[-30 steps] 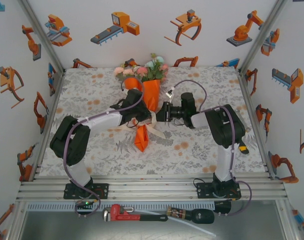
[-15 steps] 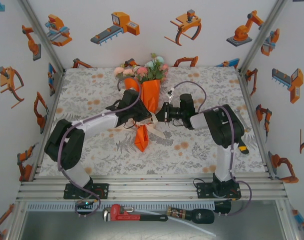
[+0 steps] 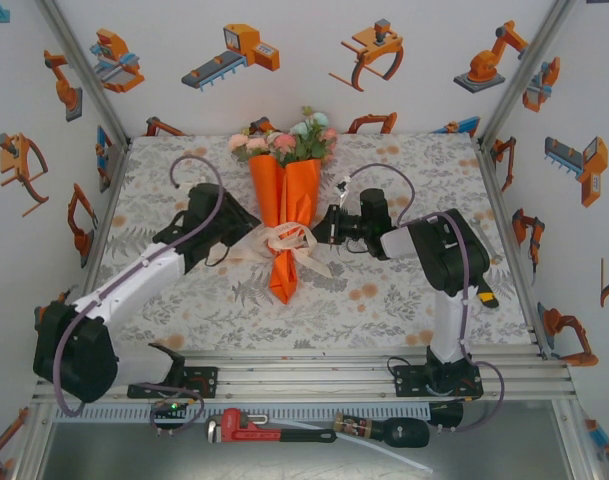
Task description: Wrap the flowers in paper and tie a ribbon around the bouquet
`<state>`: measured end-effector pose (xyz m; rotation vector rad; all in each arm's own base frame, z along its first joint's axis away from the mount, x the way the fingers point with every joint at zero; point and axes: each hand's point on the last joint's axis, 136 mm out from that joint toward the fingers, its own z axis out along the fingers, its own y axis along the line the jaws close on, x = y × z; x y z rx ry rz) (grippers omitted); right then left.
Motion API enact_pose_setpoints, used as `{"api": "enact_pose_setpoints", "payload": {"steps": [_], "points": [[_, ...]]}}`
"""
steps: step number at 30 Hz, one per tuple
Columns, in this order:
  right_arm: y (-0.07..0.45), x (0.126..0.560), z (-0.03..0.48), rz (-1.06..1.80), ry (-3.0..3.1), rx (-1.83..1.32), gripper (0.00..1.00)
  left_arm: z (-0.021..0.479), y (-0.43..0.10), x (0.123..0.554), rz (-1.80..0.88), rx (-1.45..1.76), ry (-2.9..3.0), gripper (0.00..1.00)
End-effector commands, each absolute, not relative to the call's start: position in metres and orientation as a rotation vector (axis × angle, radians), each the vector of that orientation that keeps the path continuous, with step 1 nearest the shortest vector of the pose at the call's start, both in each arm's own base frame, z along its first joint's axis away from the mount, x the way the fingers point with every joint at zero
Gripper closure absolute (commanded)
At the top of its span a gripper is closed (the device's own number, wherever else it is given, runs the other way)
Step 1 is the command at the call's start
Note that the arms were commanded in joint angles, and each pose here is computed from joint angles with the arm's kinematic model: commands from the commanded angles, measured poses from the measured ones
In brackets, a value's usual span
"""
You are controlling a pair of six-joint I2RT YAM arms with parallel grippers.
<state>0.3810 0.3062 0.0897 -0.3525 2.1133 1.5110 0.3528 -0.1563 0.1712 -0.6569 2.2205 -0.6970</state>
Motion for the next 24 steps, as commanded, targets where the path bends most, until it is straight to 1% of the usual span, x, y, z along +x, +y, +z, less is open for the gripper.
{"api": "enact_pose_setpoints", "payload": {"steps": [1,6,9,12,16,20,22,24], "points": [[0.310,0.388,0.111,1.494,2.052,-0.387,1.00,0.141,-0.149,0.345,-0.824,-0.815,2.273,0.56],[0.310,0.390,0.115,1.486,2.051,-0.384,1.00,0.117,-0.167,0.354,-1.049,-0.917,2.286,0.55],[0.309,0.387,0.116,1.472,2.060,-0.396,1.00,0.098,-0.170,0.356,-1.107,-1.058,2.269,0.54],[0.308,0.385,0.114,1.456,2.084,-0.400,1.00,0.090,-0.174,0.363,-1.157,-1.120,2.235,0.52],[0.307,0.382,0.116,1.436,2.091,-0.419,1.00,0.090,-0.176,0.364,-1.149,-1.126,2.235,0.52],[0.310,0.383,0.122,1.430,2.087,-0.429,1.00,0.086,-0.168,0.360,-1.086,-1.163,2.247,0.58],[0.311,0.383,0.124,1.432,2.082,-0.433,1.00,0.088,-0.172,0.361,-1.123,-1.164,2.243,0.58],[0.313,0.382,0.126,1.433,2.079,-0.440,1.00,0.085,-0.177,0.360,-1.159,-1.194,2.249,0.56]]}}
